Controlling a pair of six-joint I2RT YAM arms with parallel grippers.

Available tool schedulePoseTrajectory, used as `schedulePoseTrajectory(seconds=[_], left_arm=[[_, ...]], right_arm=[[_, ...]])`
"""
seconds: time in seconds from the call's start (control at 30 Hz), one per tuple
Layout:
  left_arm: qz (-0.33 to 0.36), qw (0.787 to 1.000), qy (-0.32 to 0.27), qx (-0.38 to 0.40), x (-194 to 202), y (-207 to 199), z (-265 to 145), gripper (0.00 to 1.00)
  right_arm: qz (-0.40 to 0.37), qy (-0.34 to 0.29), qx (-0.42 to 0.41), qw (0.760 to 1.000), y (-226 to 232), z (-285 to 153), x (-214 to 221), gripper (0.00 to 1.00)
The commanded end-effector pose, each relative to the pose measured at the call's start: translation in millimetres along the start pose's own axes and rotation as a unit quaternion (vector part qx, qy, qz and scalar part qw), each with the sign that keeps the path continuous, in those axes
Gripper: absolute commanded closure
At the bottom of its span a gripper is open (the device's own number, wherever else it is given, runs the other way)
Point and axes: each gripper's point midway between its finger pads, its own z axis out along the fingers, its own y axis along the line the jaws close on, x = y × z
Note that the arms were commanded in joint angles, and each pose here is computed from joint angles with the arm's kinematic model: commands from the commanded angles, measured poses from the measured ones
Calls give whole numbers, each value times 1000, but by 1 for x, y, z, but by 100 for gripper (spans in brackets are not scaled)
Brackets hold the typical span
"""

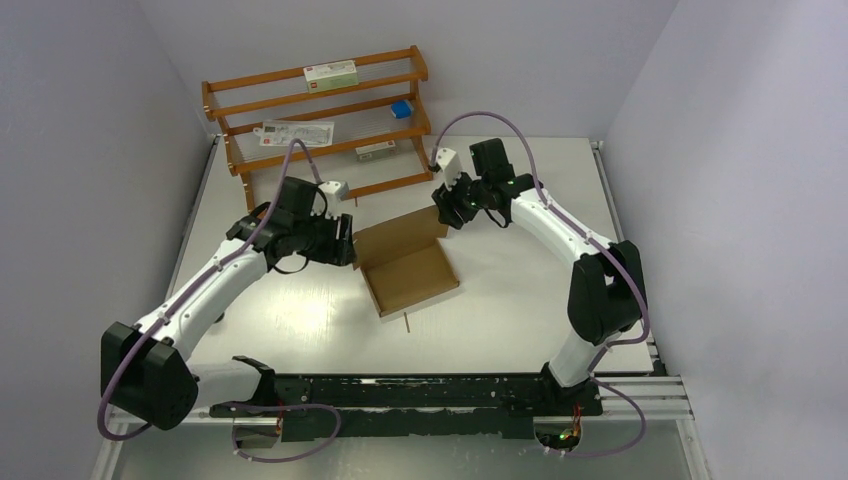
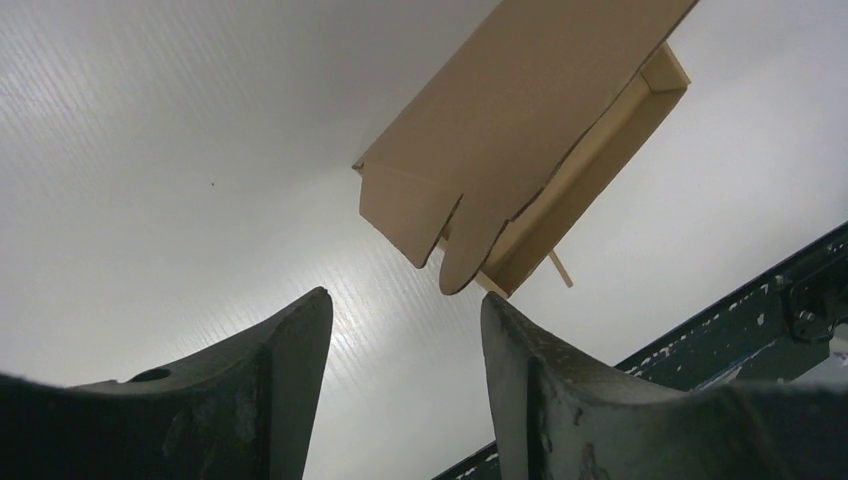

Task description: Fold the paper box

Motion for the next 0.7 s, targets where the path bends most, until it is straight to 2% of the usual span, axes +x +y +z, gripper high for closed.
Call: schedulePoseTrajectory(seconds=[0.0, 0.27, 0.53, 0.67], left_arm=[[25, 999, -13, 36, -10, -12, -3, 40], [21, 998, -7, 50, -7, -14, 9, 47], [22, 998, -11, 63, 4, -14, 20, 55], [26, 998, -11, 53, 9, -8, 26, 58]], right_arm=[[5, 2, -26, 1000, 8, -1, 1, 50], [26, -5, -40, 999, 17, 3, 6, 68], [50, -24, -34, 998, 21, 3, 8, 80], [58, -28, -34, 997, 24, 3, 11, 82]])
